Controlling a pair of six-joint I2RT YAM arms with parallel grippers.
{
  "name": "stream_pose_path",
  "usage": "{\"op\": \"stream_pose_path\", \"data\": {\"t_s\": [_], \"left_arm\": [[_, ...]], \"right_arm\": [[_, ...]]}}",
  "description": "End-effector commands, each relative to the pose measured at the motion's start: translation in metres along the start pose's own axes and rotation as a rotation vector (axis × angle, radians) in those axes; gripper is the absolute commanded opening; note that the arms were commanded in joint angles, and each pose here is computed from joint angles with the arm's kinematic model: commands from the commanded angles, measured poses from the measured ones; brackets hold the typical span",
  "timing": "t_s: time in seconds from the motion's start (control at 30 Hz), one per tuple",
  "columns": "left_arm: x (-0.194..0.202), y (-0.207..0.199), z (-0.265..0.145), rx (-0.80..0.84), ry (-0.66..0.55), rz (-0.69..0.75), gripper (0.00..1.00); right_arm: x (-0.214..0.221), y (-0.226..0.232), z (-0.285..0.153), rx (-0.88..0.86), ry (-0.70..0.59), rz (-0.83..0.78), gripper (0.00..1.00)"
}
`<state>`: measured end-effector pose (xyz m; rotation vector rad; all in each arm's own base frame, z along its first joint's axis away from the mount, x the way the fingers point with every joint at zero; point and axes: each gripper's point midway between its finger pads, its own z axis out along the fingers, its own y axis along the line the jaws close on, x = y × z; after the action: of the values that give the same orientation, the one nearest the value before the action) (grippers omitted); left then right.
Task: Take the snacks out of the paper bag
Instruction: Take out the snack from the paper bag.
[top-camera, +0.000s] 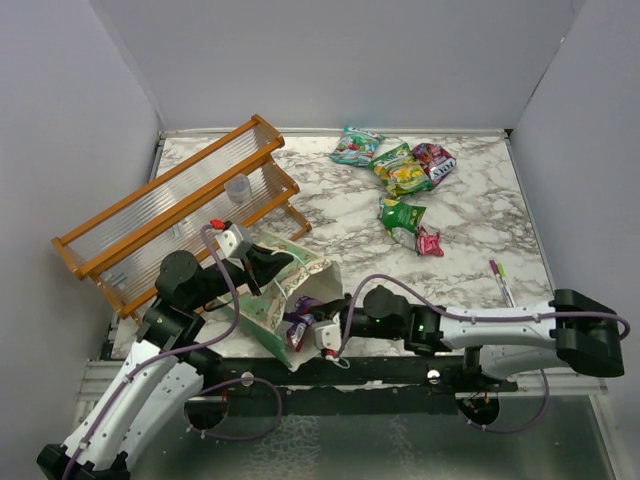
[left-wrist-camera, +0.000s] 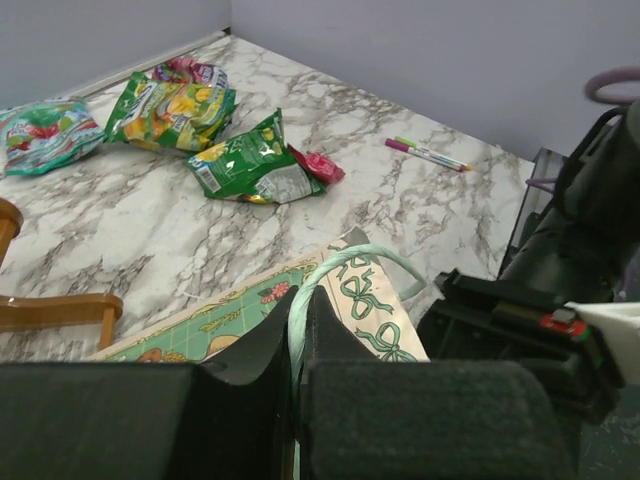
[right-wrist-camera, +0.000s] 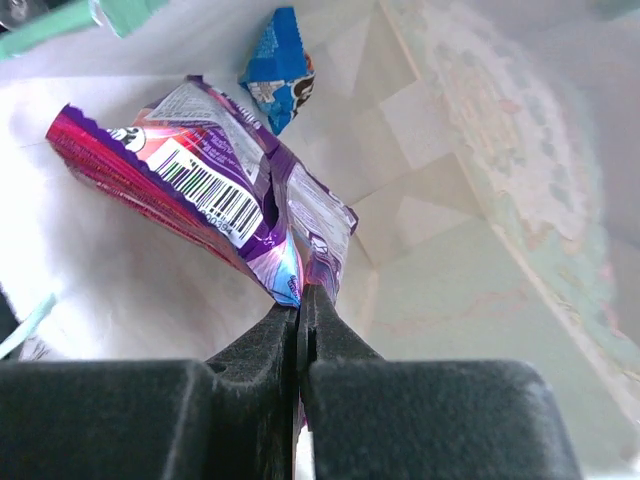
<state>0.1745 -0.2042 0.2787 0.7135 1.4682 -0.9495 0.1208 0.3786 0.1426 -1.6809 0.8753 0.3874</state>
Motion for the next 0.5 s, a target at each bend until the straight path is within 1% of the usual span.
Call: {"op": "stream_pose_path", "data": {"t_s": [0.0,0.27,0.47], "left_arm": [[-0.013,0.016,-0.006,-0.112,-0.033,0.039,0.0],[-0.02,0.031,-0.017,-0.228,-0.068,0.058,0.0],[-0.019,0.035,-0.017,-0.245,-0.064,0.056,0.0]], "right_arm": [[-0.035,-0.017,-0.028,0.021,-0.107,0.0,0.01],[-0.076,-0.072,-0.089,0.202,-0.198,-0.025,0.01],[-0.107,-0.114,-0.138,0.389,-0.312,0.011,0.02]]}}
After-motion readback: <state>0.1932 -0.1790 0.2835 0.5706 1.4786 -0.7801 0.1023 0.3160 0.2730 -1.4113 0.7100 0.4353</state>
